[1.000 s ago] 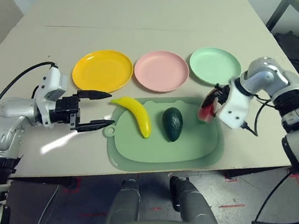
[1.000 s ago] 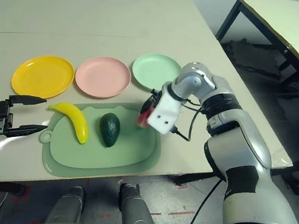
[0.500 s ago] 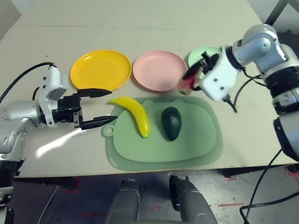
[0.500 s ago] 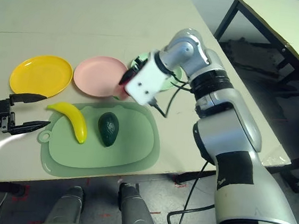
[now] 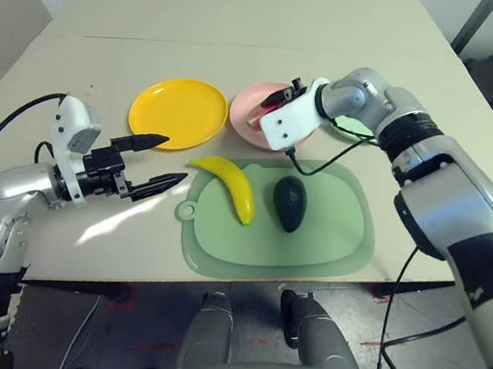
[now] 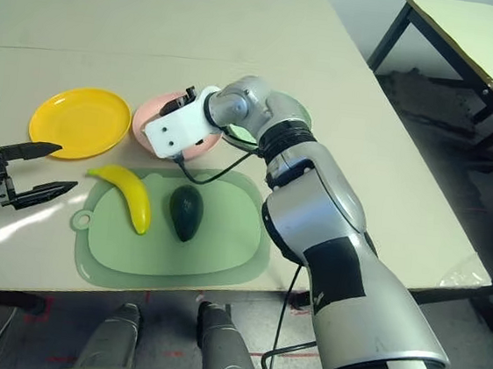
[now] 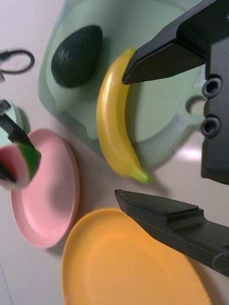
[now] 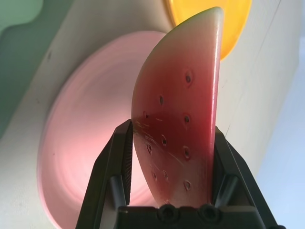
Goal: Place the fruits into color-matched plates.
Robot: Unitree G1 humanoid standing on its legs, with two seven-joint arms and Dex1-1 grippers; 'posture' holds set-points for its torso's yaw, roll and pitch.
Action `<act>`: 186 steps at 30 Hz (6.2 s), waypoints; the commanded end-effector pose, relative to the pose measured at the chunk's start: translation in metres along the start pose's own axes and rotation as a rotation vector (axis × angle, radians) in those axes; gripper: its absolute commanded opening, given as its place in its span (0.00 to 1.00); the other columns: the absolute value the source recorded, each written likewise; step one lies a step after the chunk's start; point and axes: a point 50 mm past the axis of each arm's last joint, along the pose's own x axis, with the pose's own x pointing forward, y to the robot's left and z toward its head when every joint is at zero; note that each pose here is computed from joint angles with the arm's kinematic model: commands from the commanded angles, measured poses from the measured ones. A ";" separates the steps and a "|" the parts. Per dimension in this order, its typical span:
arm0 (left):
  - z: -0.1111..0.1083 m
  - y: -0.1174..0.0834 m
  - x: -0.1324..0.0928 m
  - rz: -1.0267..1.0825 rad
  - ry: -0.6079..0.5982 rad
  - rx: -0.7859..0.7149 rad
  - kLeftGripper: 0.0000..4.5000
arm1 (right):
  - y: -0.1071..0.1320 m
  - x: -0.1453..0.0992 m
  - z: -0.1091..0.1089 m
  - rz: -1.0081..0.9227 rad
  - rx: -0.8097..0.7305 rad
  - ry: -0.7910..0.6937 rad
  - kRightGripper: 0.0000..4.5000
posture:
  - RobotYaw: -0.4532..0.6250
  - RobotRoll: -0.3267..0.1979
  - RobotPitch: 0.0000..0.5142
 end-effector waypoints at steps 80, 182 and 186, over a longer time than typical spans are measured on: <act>-0.001 -0.019 0.007 -0.360 0.052 0.072 1.00 | 0.047 -0.031 0.044 0.512 -0.394 -0.347 1.00 | 0.50 0.62 0.38; 0.029 0.020 0.027 -0.358 0.220 0.508 1.00 | 0.168 -0.105 0.009 -0.058 1.277 -0.608 0.99 | 0.45 0.62 0.38; 0.046 0.027 0.046 -0.513 0.289 0.719 1.00 | 0.170 -0.100 0.010 -0.088 1.271 -0.605 0.99 | 0.45 0.62 0.37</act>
